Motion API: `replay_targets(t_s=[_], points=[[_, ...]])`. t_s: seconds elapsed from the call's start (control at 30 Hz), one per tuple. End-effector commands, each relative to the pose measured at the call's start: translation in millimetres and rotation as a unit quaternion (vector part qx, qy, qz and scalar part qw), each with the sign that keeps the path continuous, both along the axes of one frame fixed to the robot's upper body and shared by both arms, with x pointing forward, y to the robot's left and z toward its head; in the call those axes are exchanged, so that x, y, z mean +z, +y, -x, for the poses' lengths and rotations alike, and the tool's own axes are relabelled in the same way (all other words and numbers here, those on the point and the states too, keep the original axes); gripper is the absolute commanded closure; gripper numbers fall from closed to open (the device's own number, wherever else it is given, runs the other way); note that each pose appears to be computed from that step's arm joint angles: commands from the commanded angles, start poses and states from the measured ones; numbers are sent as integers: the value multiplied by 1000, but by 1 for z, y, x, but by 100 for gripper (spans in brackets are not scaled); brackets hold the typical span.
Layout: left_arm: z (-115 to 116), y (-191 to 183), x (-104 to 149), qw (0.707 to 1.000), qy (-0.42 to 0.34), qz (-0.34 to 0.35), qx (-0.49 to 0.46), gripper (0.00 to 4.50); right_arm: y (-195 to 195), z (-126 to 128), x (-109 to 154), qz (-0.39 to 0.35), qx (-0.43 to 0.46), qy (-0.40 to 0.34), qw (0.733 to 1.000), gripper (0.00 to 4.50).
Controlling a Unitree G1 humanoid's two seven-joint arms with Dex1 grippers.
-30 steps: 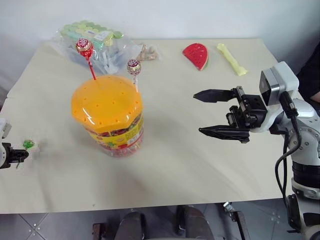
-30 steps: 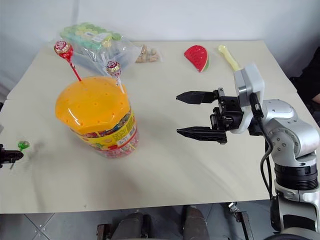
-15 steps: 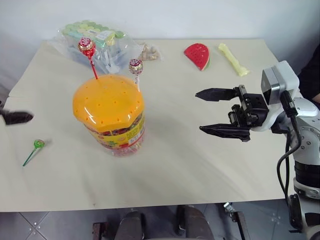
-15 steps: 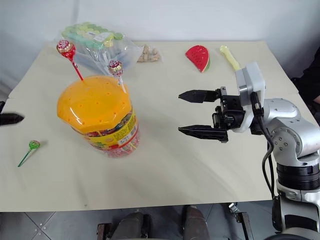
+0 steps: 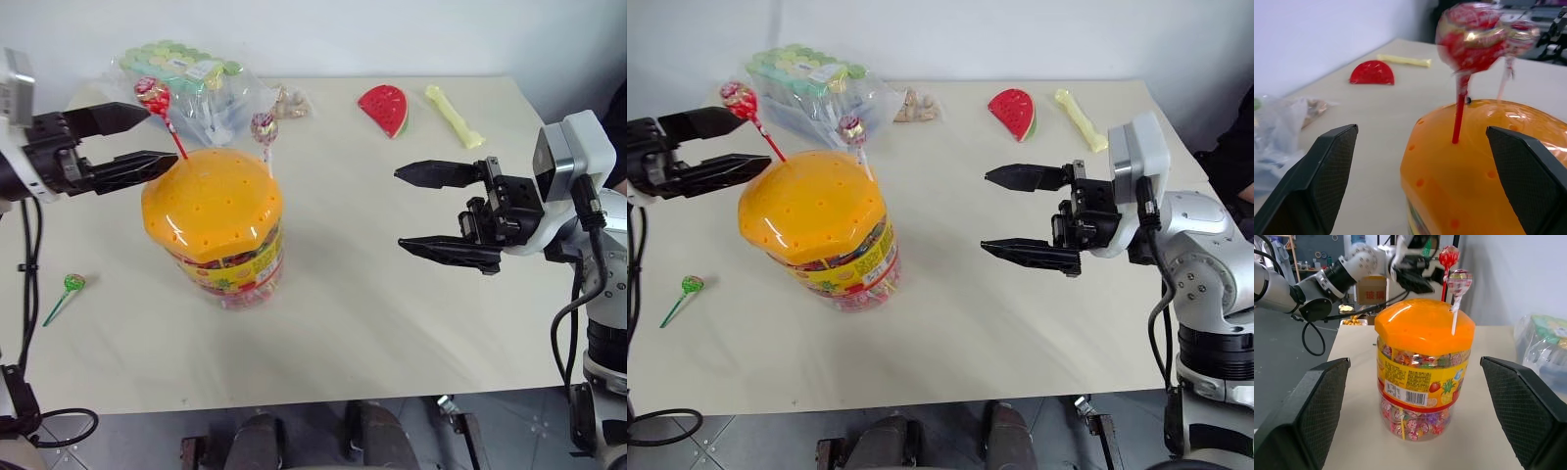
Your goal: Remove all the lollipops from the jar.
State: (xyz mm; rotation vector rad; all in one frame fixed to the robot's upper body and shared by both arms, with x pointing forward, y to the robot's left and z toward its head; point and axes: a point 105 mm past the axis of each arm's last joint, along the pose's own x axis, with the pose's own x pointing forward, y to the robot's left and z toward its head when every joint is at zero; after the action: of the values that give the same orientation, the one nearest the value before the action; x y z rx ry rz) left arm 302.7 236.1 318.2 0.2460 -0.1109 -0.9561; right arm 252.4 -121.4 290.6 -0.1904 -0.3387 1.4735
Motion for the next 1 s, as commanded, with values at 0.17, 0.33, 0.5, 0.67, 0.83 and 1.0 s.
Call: replay_targets(t_s=[0.17, 0.33, 0.5, 0.67, 0.83, 1.0], points=[[0, -13, 22, 998, -49, 0, -46, 5, -5, 10, 10, -10, -16, -25, 1000, 0], [-4, -29, 31, 994, -74, 4, -86, 22, -5, 9, 10, -11, -19, -27, 999, 0], [-5, -29, 33, 994, -70, 3, -85, 153, -7, 9, 11, -12, -26, -30, 999, 0], [-6, -31, 36, 994, -74, -11, -76, 307, -8, 9, 12, -11, -31, -31, 999, 0], [-3, -37, 46, 992, -95, -17, -79, 446, -8, 7, 13, -12, -29, -34, 999, 0], [-1, -38, 78, 989, -143, 1, -41, 446, -6, 5, 15, -14, -18, -32, 999, 0]])
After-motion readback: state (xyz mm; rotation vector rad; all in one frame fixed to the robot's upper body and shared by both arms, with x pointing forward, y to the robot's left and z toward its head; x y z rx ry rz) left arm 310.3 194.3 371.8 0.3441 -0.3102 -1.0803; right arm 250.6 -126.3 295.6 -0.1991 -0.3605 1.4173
